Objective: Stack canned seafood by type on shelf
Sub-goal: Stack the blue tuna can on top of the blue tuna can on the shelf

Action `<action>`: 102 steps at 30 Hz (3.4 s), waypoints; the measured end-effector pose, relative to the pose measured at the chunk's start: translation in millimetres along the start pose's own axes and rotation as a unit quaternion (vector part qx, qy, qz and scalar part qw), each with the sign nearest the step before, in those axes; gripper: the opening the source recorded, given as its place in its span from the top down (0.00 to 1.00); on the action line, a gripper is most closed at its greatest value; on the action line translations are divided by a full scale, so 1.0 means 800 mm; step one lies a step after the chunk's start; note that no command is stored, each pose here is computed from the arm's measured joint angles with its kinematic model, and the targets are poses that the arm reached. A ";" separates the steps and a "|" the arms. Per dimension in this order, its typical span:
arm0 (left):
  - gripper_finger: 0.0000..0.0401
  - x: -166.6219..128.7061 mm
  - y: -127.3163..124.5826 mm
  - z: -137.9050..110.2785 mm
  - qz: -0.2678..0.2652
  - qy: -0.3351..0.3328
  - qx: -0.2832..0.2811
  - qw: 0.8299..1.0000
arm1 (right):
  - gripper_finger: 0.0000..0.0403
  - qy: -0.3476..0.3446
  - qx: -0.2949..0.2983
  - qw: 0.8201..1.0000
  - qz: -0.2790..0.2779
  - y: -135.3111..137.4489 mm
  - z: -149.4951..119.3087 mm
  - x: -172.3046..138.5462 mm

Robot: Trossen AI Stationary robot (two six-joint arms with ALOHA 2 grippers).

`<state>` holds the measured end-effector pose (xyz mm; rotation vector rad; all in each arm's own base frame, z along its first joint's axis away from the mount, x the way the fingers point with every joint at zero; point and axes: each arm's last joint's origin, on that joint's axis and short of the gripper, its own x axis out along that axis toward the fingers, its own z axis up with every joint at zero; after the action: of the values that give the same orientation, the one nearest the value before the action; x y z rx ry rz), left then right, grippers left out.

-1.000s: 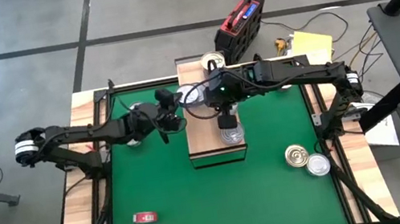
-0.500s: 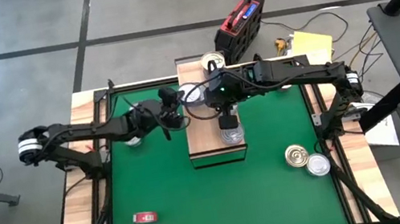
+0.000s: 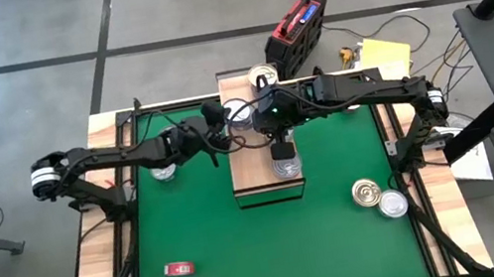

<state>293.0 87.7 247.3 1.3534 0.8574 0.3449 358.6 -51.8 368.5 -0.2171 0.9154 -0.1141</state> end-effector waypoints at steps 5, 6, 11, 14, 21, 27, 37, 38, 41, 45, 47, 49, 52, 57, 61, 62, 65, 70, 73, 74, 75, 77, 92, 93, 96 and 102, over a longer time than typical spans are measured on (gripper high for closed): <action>0.64 0.000 0.001 0.000 0.001 0.000 -0.003 1.000 | 0.98 0.002 0.002 1.000 -0.001 -0.003 -0.001 0.000; 0.62 0.000 0.001 0.000 0.001 0.000 -0.004 1.000 | 0.98 0.003 0.002 1.000 -0.001 -0.003 -0.001 0.000; 0.57 0.000 0.001 0.000 0.001 0.000 -0.006 1.000 | 0.98 0.006 0.003 1.000 -0.002 -0.004 -0.002 0.000; 0.56 0.000 0.001 0.000 0.003 -0.001 -0.005 1.000 | 0.98 0.007 0.005 1.000 -0.003 -0.006 -0.003 0.001; 0.56 0.000 0.004 0.001 0.012 -0.002 -0.002 1.000 | 0.98 0.008 0.006 1.000 -0.003 -0.007 -0.003 0.001; 0.56 0.000 0.004 0.001 0.013 -0.002 0.000 1.000 | 0.98 0.008 0.007 1.000 -0.004 -0.008 -0.004 0.001; 0.56 0.000 0.004 0.000 0.015 0.009 0.002 1.000 | 0.98 0.003 0.016 1.000 -0.011 -0.017 -0.004 0.002; 0.56 0.000 0.004 0.000 0.015 0.009 0.002 1.000 | 0.98 0.003 0.017 1.000 -0.012 -0.018 -0.004 0.002; 0.56 0.000 0.004 0.000 0.015 0.009 0.002 1.000 | 0.98 0.002 0.017 1.000 -0.013 -0.019 -0.005 0.002; 0.56 0.000 0.004 0.000 0.015 0.010 0.002 1.000 | 0.98 0.001 0.017 1.000 -0.013 -0.019 -0.004 0.002; 0.56 0.000 0.004 0.000 0.015 0.010 0.006 1.000 | 0.98 0.001 0.017 1.000 -0.013 -0.019 -0.004 0.002; 0.56 0.000 0.004 0.000 0.015 0.010 0.011 1.000 | 0.98 0.001 0.017 1.000 -0.013 -0.019 -0.004 0.002; 0.56 0.000 0.004 0.001 0.015 0.010 0.013 1.000 | 0.98 0.001 0.017 1.000 -0.013 -0.019 -0.004 0.002; 0.56 0.000 0.004 0.000 0.015 0.010 0.013 1.000 | 0.98 0.001 0.017 1.000 -0.013 -0.019 -0.004 0.002; 0.56 0.000 0.004 0.000 0.015 0.010 0.013 1.000 | 0.98 0.001 0.017 1.000 -0.012 -0.019 -0.004 0.002; 0.56 0.000 0.004 0.000 0.015 0.010 0.013 1.000 | 0.98 0.001 0.017 1.000 -0.012 -0.019 -0.004 0.002; 0.56 0.000 0.004 0.000 0.015 0.010 0.013 1.000 | 0.98 0.002 0.017 1.000 -0.012 -0.019 -0.004 0.002; 0.56 0.000 0.004 0.000 0.015 0.010 0.013 1.000 | 0.98 0.002 0.017 1.000 -0.012 -0.019 -0.004 0.002; 0.56 0.000 0.004 0.000 0.015 0.010 0.015 1.000 | 0.98 0.002 0.017 1.000 -0.012 -0.019 -0.004 0.002; 0.56 0.000 0.004 0.000 0.015 0.010 0.015 1.000 | 0.98 0.002 0.017 1.000 -0.012 -0.019 -0.004 0.002; 0.56 0.000 0.004 0.000 0.015 0.010 0.015 1.000 | 0.98 0.002 0.017 1.000 -0.012 -0.019 -0.004 0.002; 0.56 0.000 0.004 0.000 0.015 0.010 0.015 1.000 | 0.98 0.002 0.017 1.000 -0.012 -0.019 -0.005 0.002; 0.56 0.000 0.004 0.000 0.014 0.010 0.023 1.000 | 0.98 0.003 0.019 1.000 -0.012 -0.018 -0.005 0.003; 0.55 0.000 0.004 0.000 0.014 0.010 0.023 1.000 | 0.98 0.003 0.019 1.000 -0.012 -0.018 -0.005 0.003; 0.53 0.000 0.004 0.000 0.014 0.010 0.023 1.000 | 0.98 0.003 0.019 1.000 -0.012 -0.018 -0.005 0.003; 0.49 0.000 0.004 0.000 0.014 0.010 0.022 1.000 | 0.98 0.003 0.019 1.000 -0.012 -0.018 -0.005 0.003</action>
<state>293.9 88.1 250.3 1.4064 0.8670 0.3638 356.9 -67.1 368.1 -0.1930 0.9153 -0.1537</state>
